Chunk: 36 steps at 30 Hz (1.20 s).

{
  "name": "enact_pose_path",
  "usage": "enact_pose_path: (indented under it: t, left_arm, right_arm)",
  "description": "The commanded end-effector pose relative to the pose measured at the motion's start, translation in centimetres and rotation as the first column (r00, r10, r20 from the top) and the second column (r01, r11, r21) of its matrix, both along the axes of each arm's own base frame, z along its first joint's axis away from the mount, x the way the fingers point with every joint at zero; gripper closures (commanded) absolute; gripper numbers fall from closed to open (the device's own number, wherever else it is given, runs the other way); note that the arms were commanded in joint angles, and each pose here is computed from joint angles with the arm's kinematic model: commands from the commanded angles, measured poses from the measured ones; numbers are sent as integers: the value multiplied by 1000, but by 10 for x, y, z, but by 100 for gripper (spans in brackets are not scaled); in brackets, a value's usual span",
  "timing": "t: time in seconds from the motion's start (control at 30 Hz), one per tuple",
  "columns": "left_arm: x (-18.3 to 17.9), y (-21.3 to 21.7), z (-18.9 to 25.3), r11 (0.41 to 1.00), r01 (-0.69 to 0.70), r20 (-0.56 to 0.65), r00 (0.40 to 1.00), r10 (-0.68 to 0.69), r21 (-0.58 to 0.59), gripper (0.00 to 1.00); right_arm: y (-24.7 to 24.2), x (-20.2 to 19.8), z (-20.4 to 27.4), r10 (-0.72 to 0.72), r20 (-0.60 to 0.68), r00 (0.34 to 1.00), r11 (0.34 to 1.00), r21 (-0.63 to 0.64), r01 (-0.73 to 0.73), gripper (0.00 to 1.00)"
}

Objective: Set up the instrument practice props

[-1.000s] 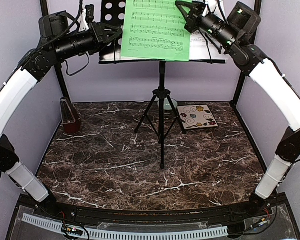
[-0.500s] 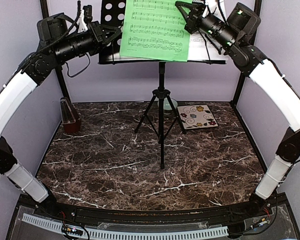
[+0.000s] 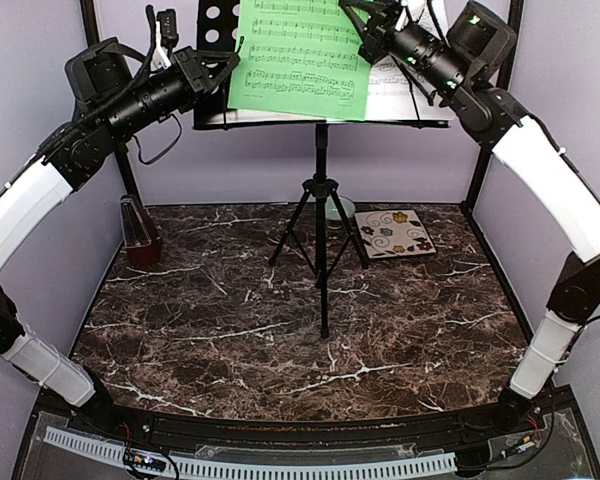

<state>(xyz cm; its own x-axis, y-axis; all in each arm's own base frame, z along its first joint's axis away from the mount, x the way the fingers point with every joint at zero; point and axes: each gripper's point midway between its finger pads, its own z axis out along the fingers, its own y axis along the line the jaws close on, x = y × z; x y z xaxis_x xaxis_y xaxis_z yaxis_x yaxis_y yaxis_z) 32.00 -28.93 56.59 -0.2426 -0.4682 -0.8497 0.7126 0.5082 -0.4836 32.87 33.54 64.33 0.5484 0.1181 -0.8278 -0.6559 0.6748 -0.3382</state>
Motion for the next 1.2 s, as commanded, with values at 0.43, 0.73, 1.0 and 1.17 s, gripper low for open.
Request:
enact_pose_path:
  t: [0.43, 0.73, 1.0, 1.17]
  left_arm:
    - [-17, -6, 20, 1000, 19, 125, 992, -21, 13, 100]
    - [-19, -6, 21, 1000, 17, 132, 991, -19, 12, 100]
    - [-22, -7, 25, 1000, 18, 151, 988, -20, 11, 100]
    - [-23, -7, 25, 1000, 17, 156, 988, -19, 11, 100]
  right_arm:
    - [34, -23, 14, 80, 145, 986, 997, -29, -76, 100]
    - [38, -24, 20, 107, 145, 984, 994, 23, -111, 100]
    - [48, -28, 16, 128, 150, 980, 991, 22, -133, 100]
    - [53, -28, 14, 132, 150, 980, 990, 22, -137, 100]
